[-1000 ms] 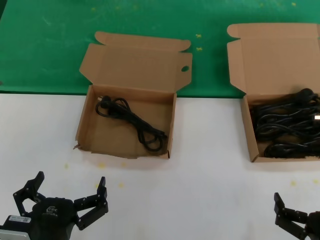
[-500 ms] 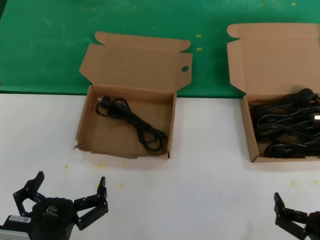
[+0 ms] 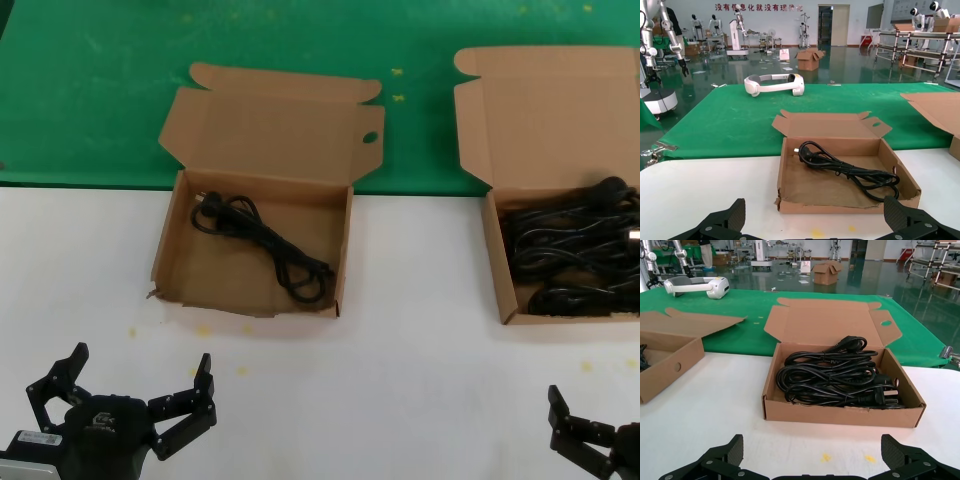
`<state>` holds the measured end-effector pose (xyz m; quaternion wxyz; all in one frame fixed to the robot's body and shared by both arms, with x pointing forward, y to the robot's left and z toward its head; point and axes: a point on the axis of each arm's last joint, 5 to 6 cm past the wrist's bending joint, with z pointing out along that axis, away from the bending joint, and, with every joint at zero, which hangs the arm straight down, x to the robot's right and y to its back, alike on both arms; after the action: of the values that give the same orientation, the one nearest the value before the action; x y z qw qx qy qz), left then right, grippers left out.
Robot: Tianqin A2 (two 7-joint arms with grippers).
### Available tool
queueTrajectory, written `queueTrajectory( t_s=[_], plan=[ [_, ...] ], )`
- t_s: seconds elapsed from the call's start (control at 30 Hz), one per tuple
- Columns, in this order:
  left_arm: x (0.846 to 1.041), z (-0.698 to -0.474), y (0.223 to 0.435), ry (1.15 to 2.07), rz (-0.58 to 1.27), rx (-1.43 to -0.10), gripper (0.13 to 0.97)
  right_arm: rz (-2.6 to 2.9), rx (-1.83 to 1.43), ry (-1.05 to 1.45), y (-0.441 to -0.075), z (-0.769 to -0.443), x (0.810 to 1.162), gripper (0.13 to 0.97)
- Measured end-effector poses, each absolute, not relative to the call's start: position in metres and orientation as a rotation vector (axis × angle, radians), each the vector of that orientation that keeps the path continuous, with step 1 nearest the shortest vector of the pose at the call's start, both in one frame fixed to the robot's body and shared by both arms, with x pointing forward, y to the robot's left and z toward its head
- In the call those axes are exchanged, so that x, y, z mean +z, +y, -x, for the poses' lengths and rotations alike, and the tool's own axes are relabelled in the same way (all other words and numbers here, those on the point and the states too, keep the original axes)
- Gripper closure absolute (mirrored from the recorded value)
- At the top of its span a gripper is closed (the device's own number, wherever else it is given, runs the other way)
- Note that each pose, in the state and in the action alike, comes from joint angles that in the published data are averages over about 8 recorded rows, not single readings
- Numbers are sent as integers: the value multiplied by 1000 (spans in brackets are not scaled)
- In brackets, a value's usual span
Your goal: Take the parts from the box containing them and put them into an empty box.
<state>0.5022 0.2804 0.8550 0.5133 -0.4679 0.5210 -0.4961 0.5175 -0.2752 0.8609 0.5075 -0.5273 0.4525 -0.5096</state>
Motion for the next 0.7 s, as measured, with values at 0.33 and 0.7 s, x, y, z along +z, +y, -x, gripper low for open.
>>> queueTrajectory(
  t_s=[0.33, 0.7],
  plan=[
    [855, -502, 280, 1253, 1125, -1193, 132, 1271, -1228, 1091, -275, -517, 861, 130],
    [855, -502, 280, 1253, 1125, -1193, 132, 1271, -1228, 1091, -275, -517, 861, 130]
  ],
)
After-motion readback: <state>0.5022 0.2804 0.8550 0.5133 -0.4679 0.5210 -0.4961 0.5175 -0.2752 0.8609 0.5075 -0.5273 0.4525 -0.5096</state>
